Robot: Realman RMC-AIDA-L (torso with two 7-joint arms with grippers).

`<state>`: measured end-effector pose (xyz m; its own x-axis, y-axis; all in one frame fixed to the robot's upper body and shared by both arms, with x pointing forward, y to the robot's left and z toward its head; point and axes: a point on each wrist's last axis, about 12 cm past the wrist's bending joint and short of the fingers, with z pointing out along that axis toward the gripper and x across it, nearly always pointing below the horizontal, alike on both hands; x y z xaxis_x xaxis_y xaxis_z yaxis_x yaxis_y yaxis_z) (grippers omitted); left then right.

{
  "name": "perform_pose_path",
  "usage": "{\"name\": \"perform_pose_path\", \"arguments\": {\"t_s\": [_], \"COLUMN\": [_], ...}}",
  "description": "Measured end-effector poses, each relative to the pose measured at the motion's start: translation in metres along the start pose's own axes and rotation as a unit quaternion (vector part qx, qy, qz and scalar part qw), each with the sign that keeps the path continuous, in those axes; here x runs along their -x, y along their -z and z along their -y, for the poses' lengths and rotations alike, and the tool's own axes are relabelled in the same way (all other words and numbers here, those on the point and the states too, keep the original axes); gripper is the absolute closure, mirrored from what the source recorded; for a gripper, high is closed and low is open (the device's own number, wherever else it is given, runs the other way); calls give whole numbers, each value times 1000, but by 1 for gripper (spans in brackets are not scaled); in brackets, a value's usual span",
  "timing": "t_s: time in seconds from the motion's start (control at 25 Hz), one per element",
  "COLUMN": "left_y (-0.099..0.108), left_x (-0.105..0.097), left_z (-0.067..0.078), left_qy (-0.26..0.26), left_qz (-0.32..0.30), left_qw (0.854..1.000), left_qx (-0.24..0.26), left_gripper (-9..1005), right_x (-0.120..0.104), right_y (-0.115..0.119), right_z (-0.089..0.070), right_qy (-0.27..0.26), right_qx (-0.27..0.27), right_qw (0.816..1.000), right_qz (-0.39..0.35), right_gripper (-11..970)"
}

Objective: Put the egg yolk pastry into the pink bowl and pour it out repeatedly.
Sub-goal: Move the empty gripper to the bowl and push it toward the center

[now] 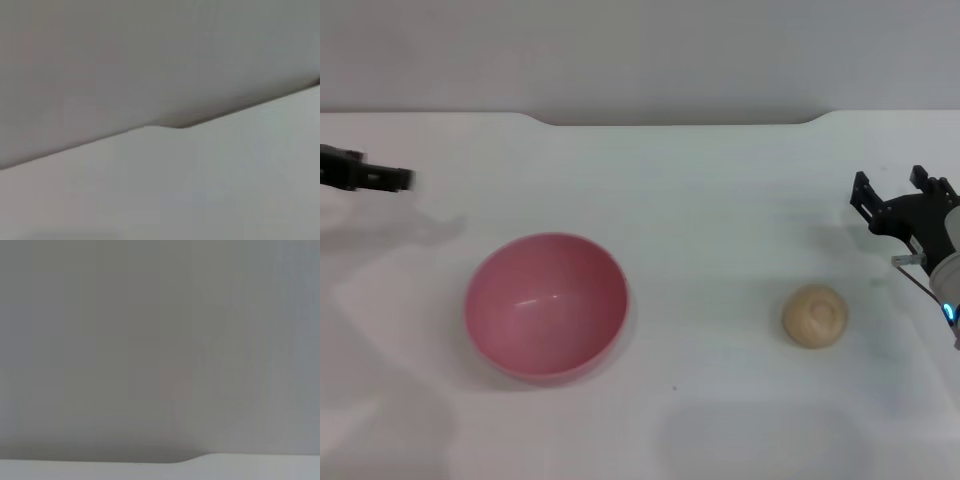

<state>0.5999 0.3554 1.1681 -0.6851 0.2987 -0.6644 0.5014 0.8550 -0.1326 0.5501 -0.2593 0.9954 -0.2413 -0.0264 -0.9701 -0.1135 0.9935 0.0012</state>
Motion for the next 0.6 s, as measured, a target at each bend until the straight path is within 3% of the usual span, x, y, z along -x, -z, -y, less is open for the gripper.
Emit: {"name": "perform_pose_path", "arguments": {"t_s": [0.08,0.28,0.6], "left_y": [12,14,-5], "left_x": [8,5,0], "left_z": [7,24,52], "left_qy": [1,19,20], "left_qz": [-18,-62,-150], "left_qw": [1000,998,988], "left_qx": [0,-18,-34], "left_gripper": [194,194,198], "right_x": [0,2,5], "right_y": [0,-2,-5], "right_z": [-2,-3,-1], "right_qy": [-1,4,10], "right_qx": [3,5,6], "right_qw": [1000,1000,1000], "right_qz": [0,2,5], "right_gripper": [223,223,224]}}
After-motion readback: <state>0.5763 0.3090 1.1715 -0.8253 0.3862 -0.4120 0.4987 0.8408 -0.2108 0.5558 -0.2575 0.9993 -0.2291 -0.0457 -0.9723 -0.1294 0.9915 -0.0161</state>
